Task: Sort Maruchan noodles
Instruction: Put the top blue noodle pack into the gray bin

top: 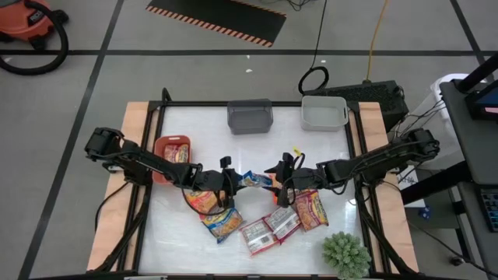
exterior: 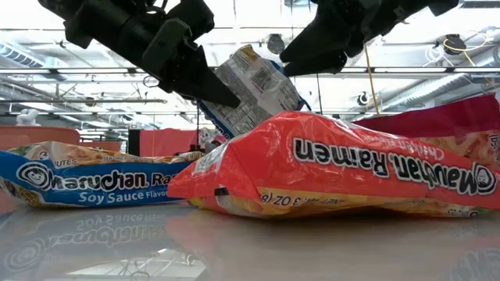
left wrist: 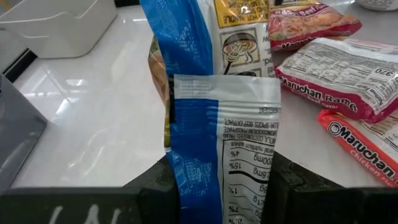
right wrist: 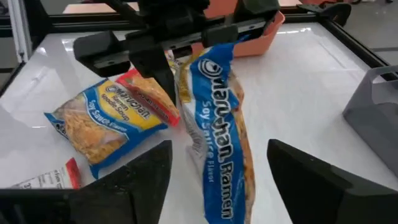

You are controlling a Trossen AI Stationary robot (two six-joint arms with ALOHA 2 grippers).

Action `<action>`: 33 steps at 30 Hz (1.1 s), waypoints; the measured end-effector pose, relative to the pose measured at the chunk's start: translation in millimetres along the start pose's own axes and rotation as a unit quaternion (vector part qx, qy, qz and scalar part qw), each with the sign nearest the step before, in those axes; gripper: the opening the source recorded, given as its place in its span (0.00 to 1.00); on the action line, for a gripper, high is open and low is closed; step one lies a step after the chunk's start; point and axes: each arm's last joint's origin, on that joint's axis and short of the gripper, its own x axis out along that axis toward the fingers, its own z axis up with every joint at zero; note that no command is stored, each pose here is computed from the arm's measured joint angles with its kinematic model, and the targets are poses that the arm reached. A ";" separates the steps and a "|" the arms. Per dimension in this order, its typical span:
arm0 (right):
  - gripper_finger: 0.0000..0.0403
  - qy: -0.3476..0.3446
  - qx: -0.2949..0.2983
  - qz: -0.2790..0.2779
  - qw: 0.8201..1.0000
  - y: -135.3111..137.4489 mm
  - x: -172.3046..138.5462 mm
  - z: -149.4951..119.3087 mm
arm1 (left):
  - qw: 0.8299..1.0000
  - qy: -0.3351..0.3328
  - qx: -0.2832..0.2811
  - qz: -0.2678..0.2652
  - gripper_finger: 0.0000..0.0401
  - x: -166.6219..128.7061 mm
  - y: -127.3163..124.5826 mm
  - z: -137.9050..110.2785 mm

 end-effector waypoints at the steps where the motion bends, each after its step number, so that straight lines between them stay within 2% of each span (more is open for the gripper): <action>1: 0.65 -0.004 0.001 0.001 1.000 0.3 0.4 0.5 | 1.000 -0.001 0.000 0.000 0.32 0.0 0.0 0.1; 7: 0.67 -0.001 -0.019 -0.004 1.000 1.4 12.2 -4.9 | 1.000 -0.010 -0.001 0.000 0.32 0.0 -0.1 1.9; 18: 0.62 0.014 -0.041 -0.020 0.999 -5.8 35.6 -16.7 | 1.000 -0.011 0.003 -0.001 0.32 0.0 -0.3 2.2; 22: 0.55 0.018 -0.046 -0.016 0.999 -5.6 36.8 -17.9 | 1.000 -0.012 0.003 -0.001 0.32 0.0 -0.3 2.3; 29: 0.37 0.024 -0.050 0.018 0.998 -8.2 37.9 -17.3 | 1.000 -0.012 0.003 -0.003 0.32 -0.1 -0.6 2.4; 33: 0.31 0.026 -0.052 0.022 0.998 -10.5 38.6 -17.1 | 1.000 -0.014 0.002 -0.004 0.32 0.0 -0.5 2.5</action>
